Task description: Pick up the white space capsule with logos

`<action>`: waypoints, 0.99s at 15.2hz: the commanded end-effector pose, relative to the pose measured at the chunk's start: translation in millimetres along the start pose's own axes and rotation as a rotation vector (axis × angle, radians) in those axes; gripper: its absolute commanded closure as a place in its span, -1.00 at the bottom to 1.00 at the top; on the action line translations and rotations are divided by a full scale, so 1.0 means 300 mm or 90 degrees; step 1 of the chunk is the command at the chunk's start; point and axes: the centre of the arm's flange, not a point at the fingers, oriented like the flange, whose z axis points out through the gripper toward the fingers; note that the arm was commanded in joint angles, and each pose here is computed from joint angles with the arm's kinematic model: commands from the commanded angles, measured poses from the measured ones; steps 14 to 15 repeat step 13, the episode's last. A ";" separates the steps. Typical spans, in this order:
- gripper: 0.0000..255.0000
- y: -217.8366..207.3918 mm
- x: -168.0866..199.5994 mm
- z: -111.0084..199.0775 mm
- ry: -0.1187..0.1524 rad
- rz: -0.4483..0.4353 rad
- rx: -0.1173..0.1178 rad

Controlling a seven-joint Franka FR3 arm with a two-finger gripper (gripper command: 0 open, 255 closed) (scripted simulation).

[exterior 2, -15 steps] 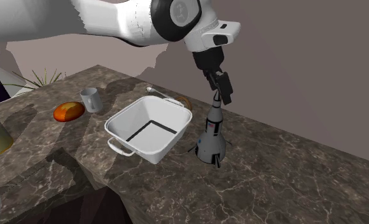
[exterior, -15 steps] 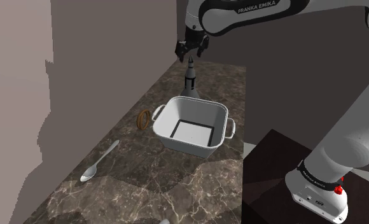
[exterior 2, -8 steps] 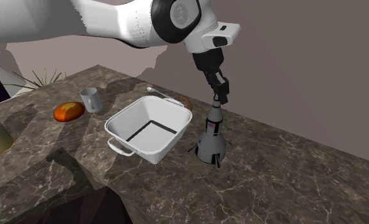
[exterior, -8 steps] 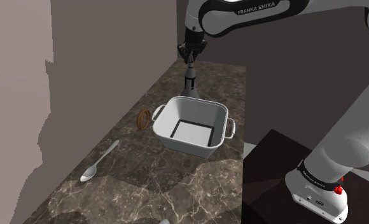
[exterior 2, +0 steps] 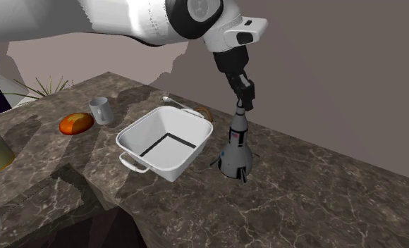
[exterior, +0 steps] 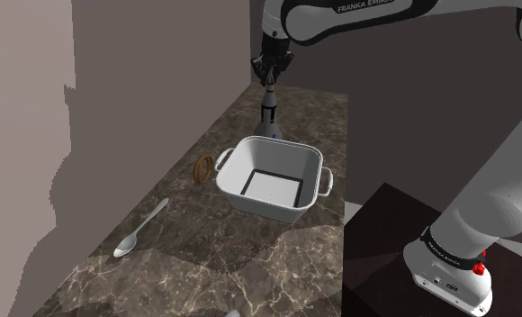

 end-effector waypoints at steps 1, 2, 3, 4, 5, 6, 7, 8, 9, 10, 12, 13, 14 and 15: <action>1.00 0.005 0.015 -0.034 0.001 0.000 0.000; 1.00 0.006 0.022 -0.050 0.001 0.000 0.000; 1.00 0.008 0.028 -0.067 0.001 0.000 0.000; 1.00 0.009 0.034 -0.083 0.001 0.000 0.000; 1.00 0.011 0.041 -0.099 0.001 0.000 0.000; 1.00 0.012 0.047 -0.116 0.001 0.000 0.000; 1.00 0.014 0.053 -0.132 0.001 0.000 0.000; 1.00 0.015 0.060 -0.148 0.001 0.000 0.000; 1.00 0.017 0.066 -0.165 0.001 0.000 0.000; 1.00 0.018 0.072 -0.181 0.001 0.000 0.000; 1.00 0.020 0.079 -0.200 0.001 0.000 0.000; 1.00 0.020 0.080 -0.200 0.001 0.000 0.000; 1.00 0.020 0.080 -0.200 0.001 0.000 0.000; 1.00 0.020 0.080 -0.200 0.001 0.000 0.000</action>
